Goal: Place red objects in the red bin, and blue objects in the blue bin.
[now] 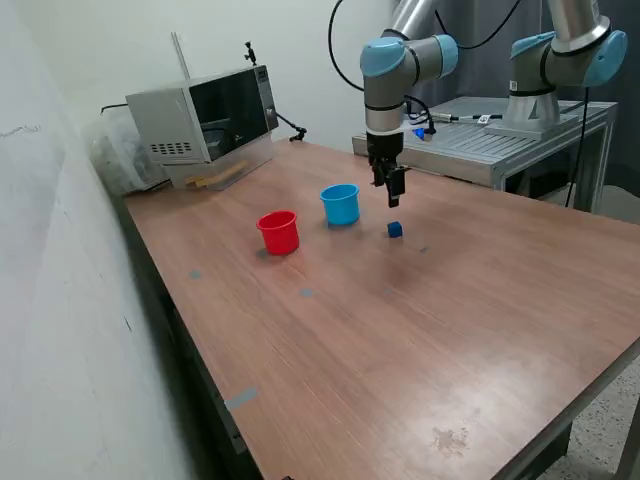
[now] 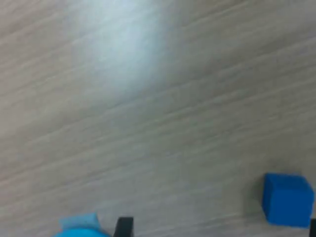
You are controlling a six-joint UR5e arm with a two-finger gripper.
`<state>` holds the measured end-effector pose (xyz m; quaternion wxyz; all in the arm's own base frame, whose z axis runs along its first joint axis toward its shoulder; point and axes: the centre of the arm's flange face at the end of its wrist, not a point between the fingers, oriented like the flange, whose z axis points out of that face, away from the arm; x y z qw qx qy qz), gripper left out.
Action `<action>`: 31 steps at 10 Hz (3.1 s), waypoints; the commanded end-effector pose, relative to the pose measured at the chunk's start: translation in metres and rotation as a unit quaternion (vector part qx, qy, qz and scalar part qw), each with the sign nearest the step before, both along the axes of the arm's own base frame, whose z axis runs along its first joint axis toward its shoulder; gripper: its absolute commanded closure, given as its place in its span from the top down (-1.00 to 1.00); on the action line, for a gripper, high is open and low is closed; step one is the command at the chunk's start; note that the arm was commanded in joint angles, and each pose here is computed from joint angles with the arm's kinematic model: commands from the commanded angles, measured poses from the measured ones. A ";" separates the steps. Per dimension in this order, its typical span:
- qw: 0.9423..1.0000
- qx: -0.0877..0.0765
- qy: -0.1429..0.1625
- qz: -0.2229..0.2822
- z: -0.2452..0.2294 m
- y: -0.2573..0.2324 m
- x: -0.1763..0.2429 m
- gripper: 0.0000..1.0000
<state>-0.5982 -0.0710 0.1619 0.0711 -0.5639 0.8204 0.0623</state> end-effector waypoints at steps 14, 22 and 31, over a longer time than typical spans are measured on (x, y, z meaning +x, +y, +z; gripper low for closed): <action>0.999 -0.030 -0.009 0.009 -0.036 -0.042 -0.017 1.00; 0.999 -0.031 -0.021 0.002 -0.054 -0.029 -0.020 1.00; 0.999 -0.035 -0.018 0.017 -0.053 -0.034 -0.023 1.00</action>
